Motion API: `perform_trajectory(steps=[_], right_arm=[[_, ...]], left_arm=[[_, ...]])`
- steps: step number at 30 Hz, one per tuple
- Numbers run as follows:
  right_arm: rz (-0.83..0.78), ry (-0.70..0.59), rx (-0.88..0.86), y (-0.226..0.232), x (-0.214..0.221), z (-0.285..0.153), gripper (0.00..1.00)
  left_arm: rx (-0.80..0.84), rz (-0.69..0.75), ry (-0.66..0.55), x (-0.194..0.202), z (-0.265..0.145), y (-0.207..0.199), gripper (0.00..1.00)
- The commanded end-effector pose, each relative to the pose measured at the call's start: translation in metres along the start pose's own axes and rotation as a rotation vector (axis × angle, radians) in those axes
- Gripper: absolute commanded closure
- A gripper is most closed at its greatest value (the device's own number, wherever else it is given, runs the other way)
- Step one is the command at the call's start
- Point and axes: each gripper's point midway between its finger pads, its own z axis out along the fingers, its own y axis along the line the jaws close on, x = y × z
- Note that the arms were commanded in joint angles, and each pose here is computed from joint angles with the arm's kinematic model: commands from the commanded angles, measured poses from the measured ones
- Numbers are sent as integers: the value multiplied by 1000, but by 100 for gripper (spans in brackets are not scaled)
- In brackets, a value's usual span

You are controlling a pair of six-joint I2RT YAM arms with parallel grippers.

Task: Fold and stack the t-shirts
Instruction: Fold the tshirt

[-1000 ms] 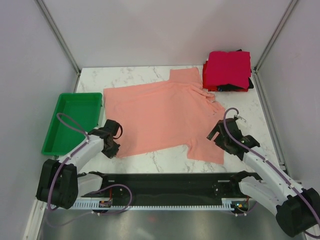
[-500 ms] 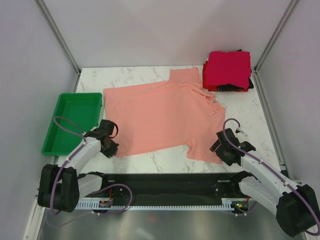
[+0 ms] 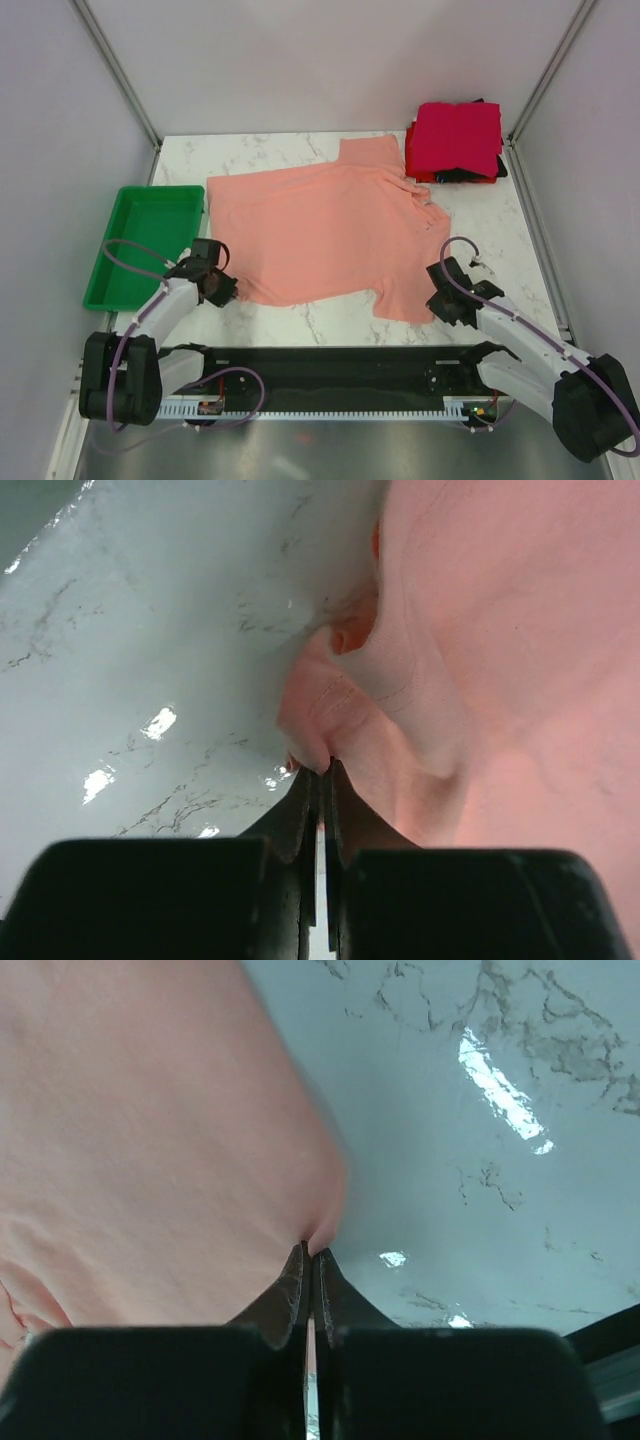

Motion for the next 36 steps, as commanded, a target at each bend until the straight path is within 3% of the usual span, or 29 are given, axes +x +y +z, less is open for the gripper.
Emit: perform_trajectory(steps=[1,9,14,26,36], right_arm=[[27,6,-12,-5,5,-4,100],[54,-70,-148,19,-32,-69,100],[-11,-131,-241,56,-63,-103,100],[-206,-348,-325,199,-156,-138,100],[-291,-395,-239,267,-196,-99,100]], left_arm=[[-58,57,21,13,11,27,98],[187,34,-130,-17,-65,-9,98],[218,41,-133,-24,-90,-20,98],[159,101,-215,-68,-97,-57,98],[106,106,-162,-102,-64,-83,98]])
